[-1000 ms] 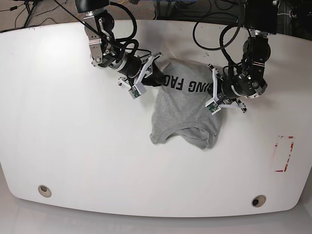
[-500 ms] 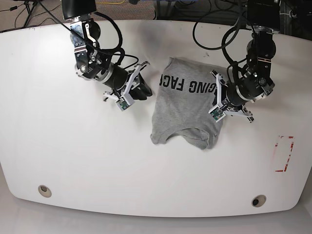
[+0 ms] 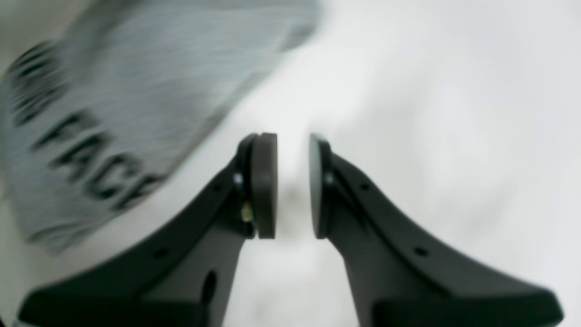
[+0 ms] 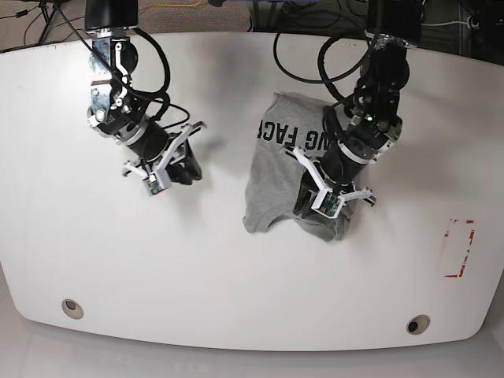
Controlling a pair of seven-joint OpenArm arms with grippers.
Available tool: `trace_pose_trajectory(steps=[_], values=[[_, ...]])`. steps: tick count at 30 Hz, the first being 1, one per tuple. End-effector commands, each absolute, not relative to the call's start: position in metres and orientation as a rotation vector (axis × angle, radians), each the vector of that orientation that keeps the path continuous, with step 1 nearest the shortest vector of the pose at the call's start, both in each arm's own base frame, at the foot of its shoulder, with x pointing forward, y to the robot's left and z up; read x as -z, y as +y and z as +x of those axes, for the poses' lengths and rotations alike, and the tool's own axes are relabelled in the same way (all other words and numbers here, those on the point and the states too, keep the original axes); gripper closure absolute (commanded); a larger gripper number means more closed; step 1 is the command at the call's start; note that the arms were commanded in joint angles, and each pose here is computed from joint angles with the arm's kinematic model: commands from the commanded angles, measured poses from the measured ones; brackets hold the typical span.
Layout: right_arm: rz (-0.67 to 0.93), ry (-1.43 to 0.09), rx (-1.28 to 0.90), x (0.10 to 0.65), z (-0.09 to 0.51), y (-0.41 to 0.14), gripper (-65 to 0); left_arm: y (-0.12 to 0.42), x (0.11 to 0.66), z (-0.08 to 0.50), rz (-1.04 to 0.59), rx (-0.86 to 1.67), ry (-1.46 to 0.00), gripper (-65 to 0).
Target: Layout the t-shirt on the table in an organized manner, then fold the t-shirt properly
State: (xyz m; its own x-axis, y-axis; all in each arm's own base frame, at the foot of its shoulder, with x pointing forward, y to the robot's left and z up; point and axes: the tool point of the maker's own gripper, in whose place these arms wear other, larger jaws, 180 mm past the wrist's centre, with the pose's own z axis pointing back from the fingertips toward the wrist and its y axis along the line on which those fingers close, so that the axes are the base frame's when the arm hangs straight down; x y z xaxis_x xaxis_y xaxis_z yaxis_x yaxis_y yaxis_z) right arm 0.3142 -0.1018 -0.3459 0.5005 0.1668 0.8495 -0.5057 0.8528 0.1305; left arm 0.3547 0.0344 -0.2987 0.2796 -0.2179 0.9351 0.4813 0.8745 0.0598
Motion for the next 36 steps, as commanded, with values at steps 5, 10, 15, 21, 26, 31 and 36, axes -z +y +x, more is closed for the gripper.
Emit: trace_pose_trajectory(steps=[5, 10, 15, 21, 26, 31, 36], values=[[0.364, -1.045, -0.367, 0.327, 0.324, -0.126, -10.9, 0.014, 0.329, 0.369, -0.189, 0.403, -1.286, -6.1], [0.352, -1.053, -0.349, 0.326, 0.323, -0.133, -10.9, 0.001, 0.370, 0.363, -0.131, 0.457, -1.243, -6.1], [0.350, -1.034, -0.344, 0.332, 0.318, -0.135, -10.9, -0.002, 0.416, 0.347, -0.085, 0.547, -1.148, -6.1], [0.335, -1.033, -0.317, 0.333, 0.314, -0.146, -10.9, 0.046, 0.466, 0.331, 0.003, 0.573, -1.005, -5.8], [0.321, -1.042, -0.295, 0.331, 0.315, -0.154, -10.9, 0.104, 0.482, 0.322, 0.100, 0.606, -0.941, -5.8], [0.318, -1.032, -0.301, 0.333, 0.309, -0.154, -10.9, 0.158, 0.497, 0.294, 0.147, 0.653, -0.850, -5.7], [0.320, -1.037, -0.307, 0.331, 0.308, -0.152, -10.9, 0.201, 0.500, 0.278, 0.159, 0.653, -0.788, -5.6]])
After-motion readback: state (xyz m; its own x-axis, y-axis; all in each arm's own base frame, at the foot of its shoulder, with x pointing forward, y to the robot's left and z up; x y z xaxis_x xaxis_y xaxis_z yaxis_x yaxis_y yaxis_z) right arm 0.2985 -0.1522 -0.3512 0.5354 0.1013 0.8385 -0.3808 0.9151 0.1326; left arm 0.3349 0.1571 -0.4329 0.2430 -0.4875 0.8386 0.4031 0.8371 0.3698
